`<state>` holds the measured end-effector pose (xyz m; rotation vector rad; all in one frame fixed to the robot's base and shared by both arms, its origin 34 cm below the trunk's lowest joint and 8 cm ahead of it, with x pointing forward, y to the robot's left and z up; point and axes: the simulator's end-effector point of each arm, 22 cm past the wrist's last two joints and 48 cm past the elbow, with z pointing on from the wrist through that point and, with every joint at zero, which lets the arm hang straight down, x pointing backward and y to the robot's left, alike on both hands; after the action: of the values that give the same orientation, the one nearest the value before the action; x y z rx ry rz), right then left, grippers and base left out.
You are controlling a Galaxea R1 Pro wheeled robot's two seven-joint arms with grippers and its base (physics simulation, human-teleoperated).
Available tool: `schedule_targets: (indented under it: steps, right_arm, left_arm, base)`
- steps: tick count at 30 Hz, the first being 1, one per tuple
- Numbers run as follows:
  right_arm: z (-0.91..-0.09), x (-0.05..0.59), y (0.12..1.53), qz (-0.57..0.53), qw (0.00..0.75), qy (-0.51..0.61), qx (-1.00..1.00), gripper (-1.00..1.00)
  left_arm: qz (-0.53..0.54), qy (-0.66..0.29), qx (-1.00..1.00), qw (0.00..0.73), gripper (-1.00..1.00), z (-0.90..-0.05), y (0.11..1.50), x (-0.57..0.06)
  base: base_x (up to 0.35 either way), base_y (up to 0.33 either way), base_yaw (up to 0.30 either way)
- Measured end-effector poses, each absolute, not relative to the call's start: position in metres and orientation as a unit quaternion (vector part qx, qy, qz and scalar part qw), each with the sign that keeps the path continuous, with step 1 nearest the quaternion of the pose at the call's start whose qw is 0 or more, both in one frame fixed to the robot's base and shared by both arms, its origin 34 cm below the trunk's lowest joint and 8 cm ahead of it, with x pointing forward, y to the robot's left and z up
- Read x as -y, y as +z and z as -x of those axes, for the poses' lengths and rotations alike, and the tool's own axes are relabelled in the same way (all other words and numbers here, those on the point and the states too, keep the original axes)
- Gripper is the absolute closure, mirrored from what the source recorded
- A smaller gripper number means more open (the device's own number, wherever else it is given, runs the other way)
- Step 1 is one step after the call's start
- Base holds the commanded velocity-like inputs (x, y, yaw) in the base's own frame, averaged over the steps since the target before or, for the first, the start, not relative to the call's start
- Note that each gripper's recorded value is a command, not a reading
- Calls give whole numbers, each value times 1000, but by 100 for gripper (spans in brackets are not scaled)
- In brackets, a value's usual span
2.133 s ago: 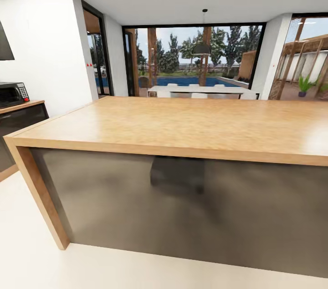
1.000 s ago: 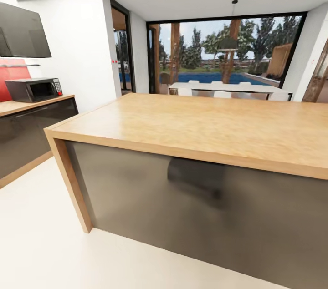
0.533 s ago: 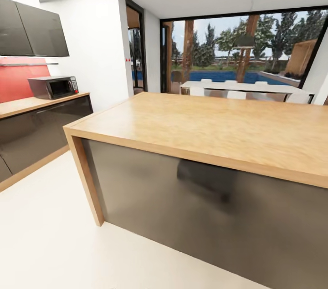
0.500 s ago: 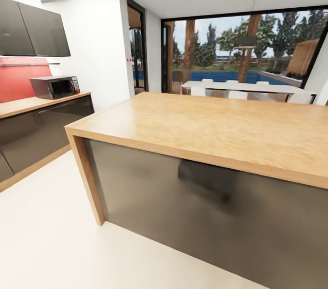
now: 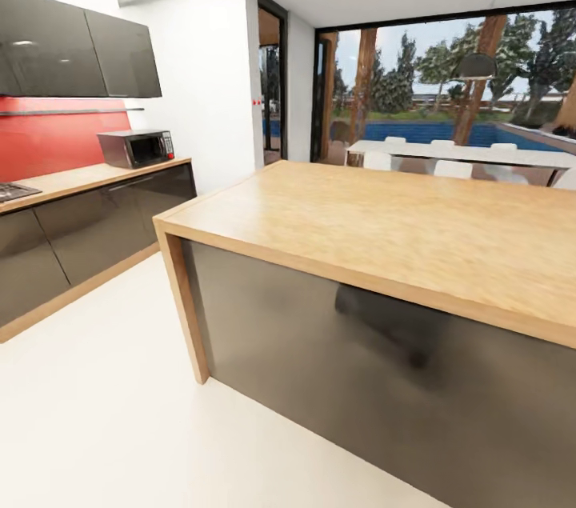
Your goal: Set up a coffee station on the kitchen countertop: keep the coffee maker on the countertop, move the bottle of coffee from the kitchen shelf to the counter next to the coffee maker, place a paper coffee filter on top of the coffee maker, put the saucer next to the coffee maker with the coffee cup on the saucer, and place the electric kettle next to the coffee maker.
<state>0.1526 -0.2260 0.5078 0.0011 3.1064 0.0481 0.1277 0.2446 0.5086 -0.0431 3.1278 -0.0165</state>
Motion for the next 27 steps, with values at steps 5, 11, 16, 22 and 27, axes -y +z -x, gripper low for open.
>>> schedule_targets:
  steps: [5,11,16,22,27]
  right_arm:
    - [-150,226,515,0,15,15,-1000,-100]
    - [-147,226,523,0,12,16,-1000,-100]
    - [-145,226,530,0,10,16,-1000,-100]
    - [-142,225,537,0,7,16,-1000,-100]
    - [-139,225,543,0,5,16,-1000,-100]
  left_arm:
    - [14,-5,-1000,5,-100,-126,516,-245]
    - [14,-5,-1000,2,-100,-123,524,-245]
    - [14,-5,-1000,0,-100,-121,531,-245]
    - [14,-5,-1000,-2,-100,-118,538,-245]
    - [14,-5,-1000,-5,-100,-115,545,-245]
  base:
    - [0,0,235]
    - [0,0,242]
    - [0,0,244]
    - [0,0,244]
    - [0,0,250]
